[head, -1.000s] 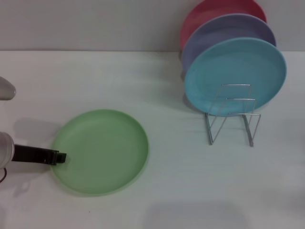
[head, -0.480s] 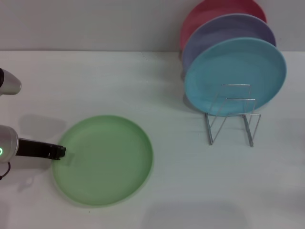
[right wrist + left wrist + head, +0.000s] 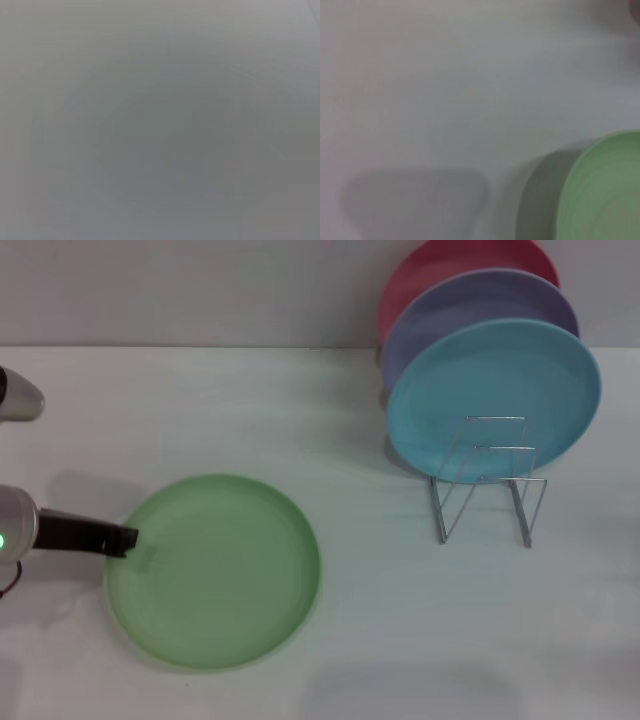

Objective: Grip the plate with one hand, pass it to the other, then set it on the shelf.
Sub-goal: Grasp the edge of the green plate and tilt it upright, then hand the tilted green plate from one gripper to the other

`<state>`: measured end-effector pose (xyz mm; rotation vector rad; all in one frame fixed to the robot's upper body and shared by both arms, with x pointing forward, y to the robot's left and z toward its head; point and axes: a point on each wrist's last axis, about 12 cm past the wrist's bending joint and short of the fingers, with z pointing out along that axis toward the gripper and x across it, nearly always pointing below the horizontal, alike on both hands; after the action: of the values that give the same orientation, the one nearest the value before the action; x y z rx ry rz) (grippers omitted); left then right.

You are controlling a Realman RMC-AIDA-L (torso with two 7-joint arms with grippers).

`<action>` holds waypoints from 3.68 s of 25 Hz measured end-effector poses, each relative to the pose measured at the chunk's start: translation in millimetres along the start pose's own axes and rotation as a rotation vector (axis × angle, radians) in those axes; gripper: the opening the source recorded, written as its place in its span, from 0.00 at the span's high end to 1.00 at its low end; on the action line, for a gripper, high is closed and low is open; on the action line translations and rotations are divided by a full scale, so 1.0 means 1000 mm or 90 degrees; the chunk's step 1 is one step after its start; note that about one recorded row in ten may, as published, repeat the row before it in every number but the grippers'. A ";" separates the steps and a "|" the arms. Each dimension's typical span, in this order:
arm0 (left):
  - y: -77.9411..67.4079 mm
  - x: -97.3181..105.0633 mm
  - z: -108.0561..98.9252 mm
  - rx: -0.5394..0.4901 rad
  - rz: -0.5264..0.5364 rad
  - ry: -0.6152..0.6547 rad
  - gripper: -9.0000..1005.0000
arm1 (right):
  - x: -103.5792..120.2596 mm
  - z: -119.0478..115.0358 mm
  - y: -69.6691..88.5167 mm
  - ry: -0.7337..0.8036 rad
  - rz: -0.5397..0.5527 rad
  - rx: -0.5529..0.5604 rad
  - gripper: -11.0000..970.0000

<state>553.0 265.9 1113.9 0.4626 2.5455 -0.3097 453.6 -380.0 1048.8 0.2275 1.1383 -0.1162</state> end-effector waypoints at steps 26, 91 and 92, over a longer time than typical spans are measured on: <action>-0.017 -0.044 -0.051 -0.038 0.091 -0.164 0.95 | -0.104 0.175 0.215 0.333 0.188 -0.644 0.15; -0.038 -0.059 -0.053 0.029 0.112 -0.226 0.90 | -0.043 0.149 0.319 0.687 -0.167 -0.704 0.81; -0.038 -0.059 -0.053 0.033 0.112 -0.229 0.90 | -0.044 0.149 0.319 0.685 -0.166 -0.703 0.84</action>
<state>561.1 231.9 1194.4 0.5882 2.1373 -0.3587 633.6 -107.3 1186.6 -0.9602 2.1106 0.4661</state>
